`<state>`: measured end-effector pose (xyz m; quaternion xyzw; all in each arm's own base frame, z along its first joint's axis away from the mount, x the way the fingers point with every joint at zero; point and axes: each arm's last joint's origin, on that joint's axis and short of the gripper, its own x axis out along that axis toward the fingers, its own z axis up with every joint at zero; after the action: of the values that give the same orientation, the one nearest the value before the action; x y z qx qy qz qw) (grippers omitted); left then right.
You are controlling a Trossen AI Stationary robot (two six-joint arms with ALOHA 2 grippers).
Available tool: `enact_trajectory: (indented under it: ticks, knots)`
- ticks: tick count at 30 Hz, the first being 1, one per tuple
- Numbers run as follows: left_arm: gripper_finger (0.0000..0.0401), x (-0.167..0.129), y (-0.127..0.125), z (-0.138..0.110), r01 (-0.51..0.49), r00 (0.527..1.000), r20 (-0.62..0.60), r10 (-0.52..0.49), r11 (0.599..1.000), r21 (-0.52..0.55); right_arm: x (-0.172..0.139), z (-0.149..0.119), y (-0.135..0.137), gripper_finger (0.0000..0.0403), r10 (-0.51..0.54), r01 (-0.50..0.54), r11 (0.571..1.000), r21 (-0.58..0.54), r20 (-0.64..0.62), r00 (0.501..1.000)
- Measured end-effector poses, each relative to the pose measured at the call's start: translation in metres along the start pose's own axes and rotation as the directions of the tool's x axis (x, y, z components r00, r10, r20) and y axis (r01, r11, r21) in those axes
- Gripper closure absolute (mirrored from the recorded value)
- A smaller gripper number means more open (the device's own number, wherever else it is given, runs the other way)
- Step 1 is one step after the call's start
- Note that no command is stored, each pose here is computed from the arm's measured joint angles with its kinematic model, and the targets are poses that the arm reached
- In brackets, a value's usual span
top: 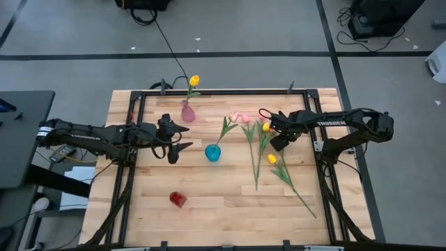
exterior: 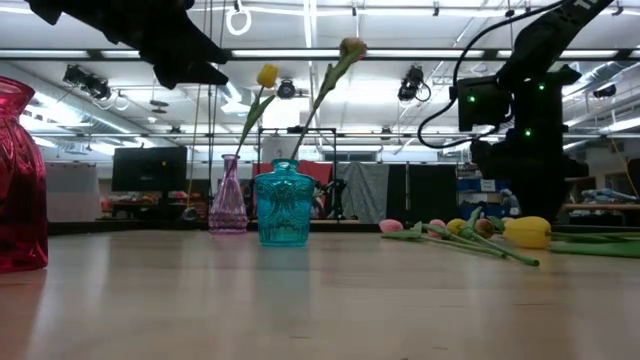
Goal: Sort flowers into vase by color
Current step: Put the pink flower into the blue flower vase
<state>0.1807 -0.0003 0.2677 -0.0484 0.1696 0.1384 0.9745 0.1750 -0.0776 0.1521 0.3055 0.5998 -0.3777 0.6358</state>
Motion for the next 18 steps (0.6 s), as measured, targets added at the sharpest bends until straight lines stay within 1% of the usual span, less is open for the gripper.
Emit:
enact_trajectory:
  ticks: [3, 6, 10, 12, 14, 18]
  knots:
    - [0.0105, 0.0, 0.0, 0.0, -0.001, 1.0, -0.004, 0.001, 1.0, 0.001, -0.001, -0.001, 0.002, 0.0245, 0.002, -0.002, 1.0, -0.018, -0.003, 1.0]
    - [0.0105, 0.0, 0.0, 0.0, -0.001, 1.0, -0.004, 0.001, 1.0, 0.001, -0.007, -0.001, 0.004, 0.0245, -0.002, 0.003, 1.0, -0.026, 0.026, 1.0]
    - [0.0106, 0.0, 0.0, 0.0, -0.001, 1.0, -0.004, 0.001, 1.0, 0.001, -0.017, 0.0, 0.007, 0.0245, 0.033, -0.031, 0.999, -0.032, 0.062, 0.998]
    - [0.0106, 0.0, 0.0, -0.001, -0.001, 1.0, -0.006, 0.001, 1.0, 0.001, -0.02, -0.002, 0.008, 0.0245, 0.052, -0.051, 0.998, -0.031, 0.057, 0.997]
    - [0.0106, 0.0, 0.0, -0.001, -0.001, 1.0, -0.007, 0.001, 1.0, -0.002, -0.019, -0.004, 0.01, 0.0245, 0.048, -0.047, 0.999, -0.026, 0.046, 0.998]
    - [0.0106, 0.0, 0.0, -0.001, -0.002, 1.0, -0.008, 0.002, 1.0, -0.005, -0.01, -0.01, 0.016, 0.0245, 0.045, -0.044, 0.998, -0.034, 0.008, 0.999]
